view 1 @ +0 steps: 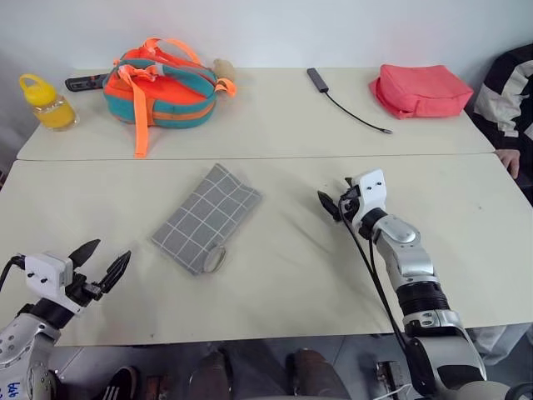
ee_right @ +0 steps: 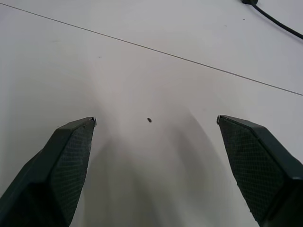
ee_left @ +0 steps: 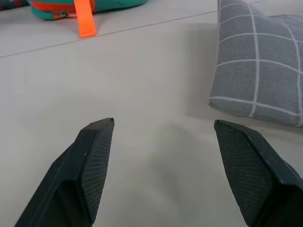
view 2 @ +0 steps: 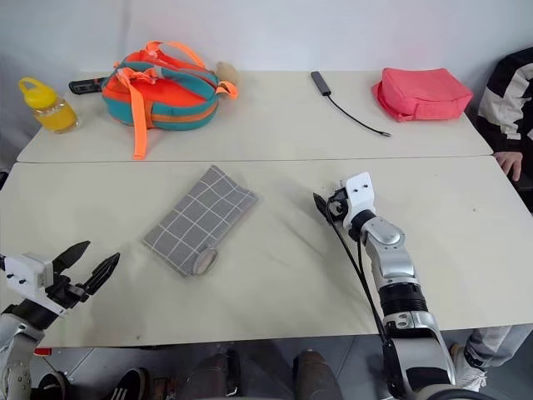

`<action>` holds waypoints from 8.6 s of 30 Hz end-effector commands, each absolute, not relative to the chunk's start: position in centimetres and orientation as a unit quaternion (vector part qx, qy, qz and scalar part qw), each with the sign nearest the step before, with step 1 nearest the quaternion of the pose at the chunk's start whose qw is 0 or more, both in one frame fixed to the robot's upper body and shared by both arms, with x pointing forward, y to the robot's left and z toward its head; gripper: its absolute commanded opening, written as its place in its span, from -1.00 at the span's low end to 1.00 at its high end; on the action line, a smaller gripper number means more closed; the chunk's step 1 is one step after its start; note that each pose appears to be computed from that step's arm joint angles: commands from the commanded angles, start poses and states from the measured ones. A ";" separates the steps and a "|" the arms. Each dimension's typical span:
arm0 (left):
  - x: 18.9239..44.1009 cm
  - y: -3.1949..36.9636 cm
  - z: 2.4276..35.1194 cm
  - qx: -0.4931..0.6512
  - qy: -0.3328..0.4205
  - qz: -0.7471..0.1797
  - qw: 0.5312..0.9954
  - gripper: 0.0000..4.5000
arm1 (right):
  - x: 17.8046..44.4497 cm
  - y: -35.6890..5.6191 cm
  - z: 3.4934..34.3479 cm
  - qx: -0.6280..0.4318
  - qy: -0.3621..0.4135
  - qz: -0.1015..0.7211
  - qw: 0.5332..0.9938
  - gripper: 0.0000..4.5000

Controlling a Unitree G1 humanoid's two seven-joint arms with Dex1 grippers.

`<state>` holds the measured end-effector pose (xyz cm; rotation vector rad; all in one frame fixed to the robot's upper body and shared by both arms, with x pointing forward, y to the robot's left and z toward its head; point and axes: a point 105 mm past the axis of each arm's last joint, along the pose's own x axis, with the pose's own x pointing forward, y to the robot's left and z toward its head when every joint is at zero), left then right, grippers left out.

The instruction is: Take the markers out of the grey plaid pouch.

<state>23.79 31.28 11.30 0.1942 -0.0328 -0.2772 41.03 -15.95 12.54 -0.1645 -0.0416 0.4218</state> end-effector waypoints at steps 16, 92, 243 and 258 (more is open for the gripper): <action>23.1 29.5 12.6 0.132 -0.056 -0.184 0.972 0.59 | 40.5 -14.1 15.2 -0.079 -0.071 0.245 0.964 0.90; 25.4 19.8 8.0 0.549 -0.086 -0.374 0.742 0.60 | 39.0 2.6 12.2 -0.160 -0.047 0.408 0.898 -0.99; 26.4 16.6 14.6 0.225 -0.203 -0.392 0.869 -1.00 | 33.4 -14.7 22.3 -0.120 0.068 0.546 0.826 0.21; 25.9 15.2 14.2 0.234 -0.205 -0.421 0.852 -1.00 | 30.4 -5.3 27.1 -0.159 -0.053 0.638 0.751 0.21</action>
